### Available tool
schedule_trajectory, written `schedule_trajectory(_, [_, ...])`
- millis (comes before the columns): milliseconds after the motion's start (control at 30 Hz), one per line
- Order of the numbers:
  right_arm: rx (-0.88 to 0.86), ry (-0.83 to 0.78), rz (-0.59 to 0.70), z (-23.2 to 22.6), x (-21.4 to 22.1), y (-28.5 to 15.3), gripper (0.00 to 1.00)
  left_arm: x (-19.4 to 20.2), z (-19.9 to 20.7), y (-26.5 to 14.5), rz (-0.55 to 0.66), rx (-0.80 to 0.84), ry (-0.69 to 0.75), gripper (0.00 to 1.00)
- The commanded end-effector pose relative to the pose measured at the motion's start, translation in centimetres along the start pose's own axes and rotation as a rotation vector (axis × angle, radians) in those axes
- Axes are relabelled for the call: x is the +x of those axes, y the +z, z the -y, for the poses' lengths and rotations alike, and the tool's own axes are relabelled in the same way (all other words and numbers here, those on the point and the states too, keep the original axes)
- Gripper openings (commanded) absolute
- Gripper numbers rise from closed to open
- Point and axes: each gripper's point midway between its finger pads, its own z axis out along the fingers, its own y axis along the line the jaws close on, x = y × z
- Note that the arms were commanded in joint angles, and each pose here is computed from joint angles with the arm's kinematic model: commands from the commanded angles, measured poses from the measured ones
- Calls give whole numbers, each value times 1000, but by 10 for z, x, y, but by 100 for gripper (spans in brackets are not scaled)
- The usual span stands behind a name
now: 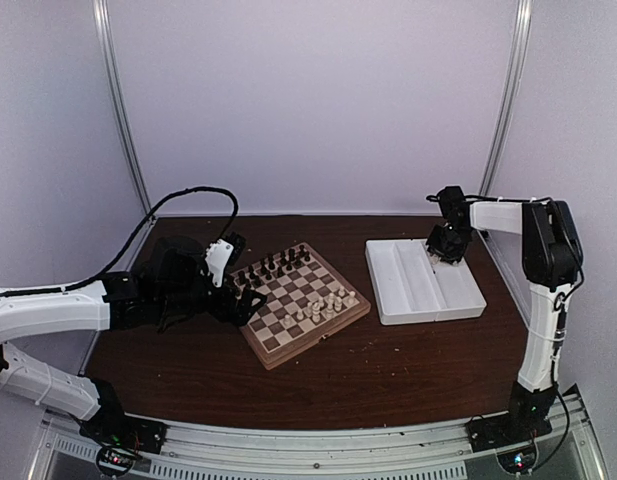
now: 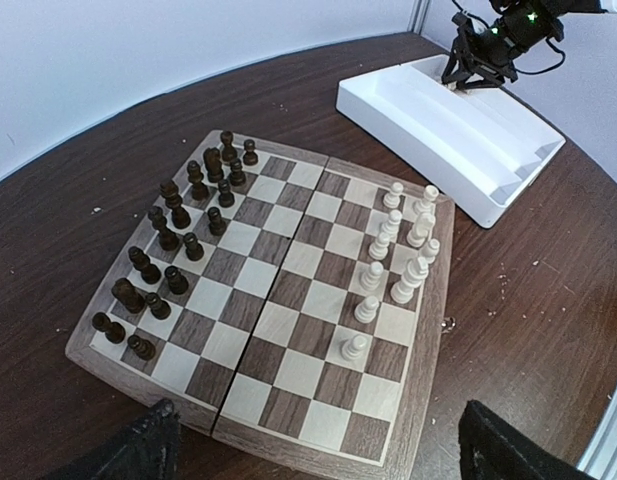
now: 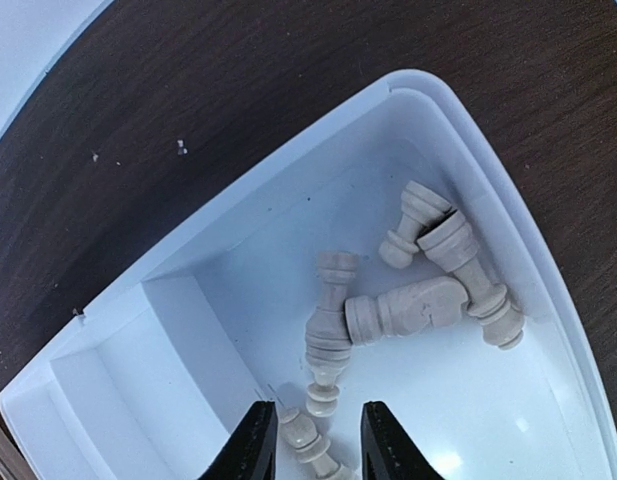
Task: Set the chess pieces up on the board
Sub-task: Pick up the chess piece from the storage box.
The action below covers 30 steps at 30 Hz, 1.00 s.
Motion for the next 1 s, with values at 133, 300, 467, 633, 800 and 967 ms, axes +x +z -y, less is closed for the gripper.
schedule_trajectory(133, [31,4,-40,0,0,18,32,-22,-1,-7,65,-18,42,97])
schedule_trajectory(300, [72,-9,-70,4,2,29,31,-24,-2,-2,55,-30,65,97])
schedule_trajectory(467, [65,1,-81,8,3,30,19,-26,-2,1,52,-36,70,97])
schedule_trajectory(633, [33,-26,-70,8,3,15,7,-28,-1,3,51,-31,74,97])
schedule_trajectory(800, [-14,-84,-77,7,10,-4,7,-27,3,5,48,-14,75,97])
schedule_trajectory(967, [-28,-166,-90,16,22,-27,7,-26,10,6,45,27,74,97])
